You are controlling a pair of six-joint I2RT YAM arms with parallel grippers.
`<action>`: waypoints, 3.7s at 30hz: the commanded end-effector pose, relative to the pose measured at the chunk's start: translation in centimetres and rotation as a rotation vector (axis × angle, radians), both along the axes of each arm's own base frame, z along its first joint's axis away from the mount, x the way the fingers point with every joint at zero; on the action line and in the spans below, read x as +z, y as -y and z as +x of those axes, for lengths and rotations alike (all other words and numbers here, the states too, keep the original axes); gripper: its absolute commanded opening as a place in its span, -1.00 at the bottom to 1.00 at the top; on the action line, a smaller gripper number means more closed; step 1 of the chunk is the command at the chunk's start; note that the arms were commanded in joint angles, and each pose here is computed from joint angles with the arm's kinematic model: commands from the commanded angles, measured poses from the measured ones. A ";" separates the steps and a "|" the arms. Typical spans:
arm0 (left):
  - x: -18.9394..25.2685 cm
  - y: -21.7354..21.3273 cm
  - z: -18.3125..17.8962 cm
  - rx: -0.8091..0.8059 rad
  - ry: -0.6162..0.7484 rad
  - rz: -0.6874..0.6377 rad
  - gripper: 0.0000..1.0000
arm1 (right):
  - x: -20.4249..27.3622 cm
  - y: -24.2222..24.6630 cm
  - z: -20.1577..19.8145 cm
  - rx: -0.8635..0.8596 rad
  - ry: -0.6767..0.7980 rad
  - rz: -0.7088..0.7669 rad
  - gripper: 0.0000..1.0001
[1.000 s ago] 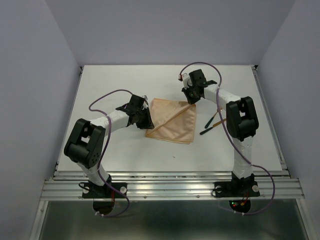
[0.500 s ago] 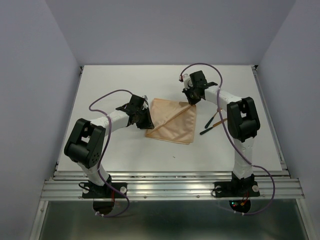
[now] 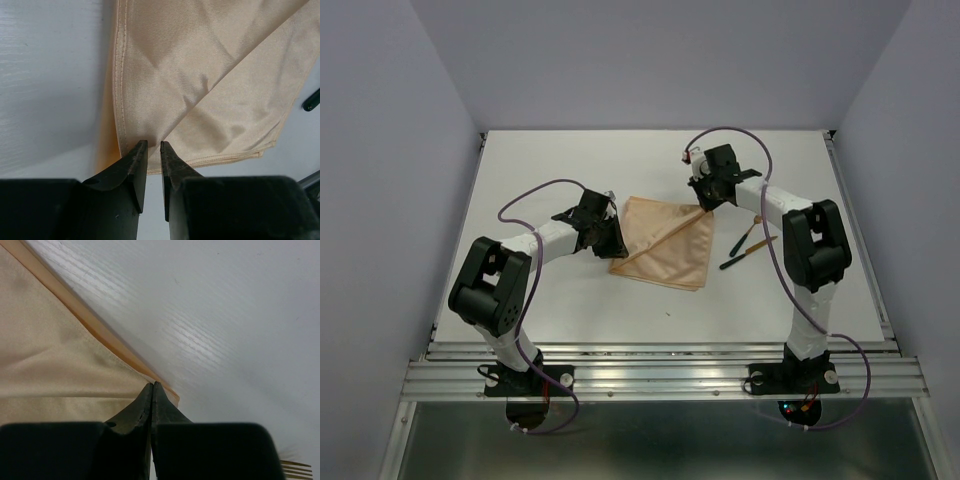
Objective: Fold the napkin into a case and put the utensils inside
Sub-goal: Smooth out the upper triangle-folded napkin at the center of the board.
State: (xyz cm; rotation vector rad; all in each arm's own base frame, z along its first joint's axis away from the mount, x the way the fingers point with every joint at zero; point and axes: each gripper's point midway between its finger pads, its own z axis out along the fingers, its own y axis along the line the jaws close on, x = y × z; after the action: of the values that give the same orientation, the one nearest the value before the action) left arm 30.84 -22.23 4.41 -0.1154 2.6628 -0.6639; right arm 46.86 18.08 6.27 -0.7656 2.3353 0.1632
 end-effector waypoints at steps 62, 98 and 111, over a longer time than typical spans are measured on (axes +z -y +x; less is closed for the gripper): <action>-0.3 -0.4 -0.1 -0.001 0.013 0.019 -0.46 | 1.0 -0.3 1.6 0.031 0.013 0.019 -0.81; -1.1 -0.6 -0.6 -0.004 -0.003 0.027 -0.46 | 3.0 -0.1 1.3 -0.006 0.063 0.056 -0.49; -1.2 -0.6 -0.7 -0.007 -0.004 0.026 -0.46 | 3.9 0.6 0.7 -0.017 0.112 0.049 -0.99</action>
State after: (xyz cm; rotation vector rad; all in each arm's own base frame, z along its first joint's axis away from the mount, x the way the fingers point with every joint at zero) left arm 30.14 -21.72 3.10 -0.1244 2.6915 -0.6377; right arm 46.28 17.81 5.94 -0.7549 2.3523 0.1984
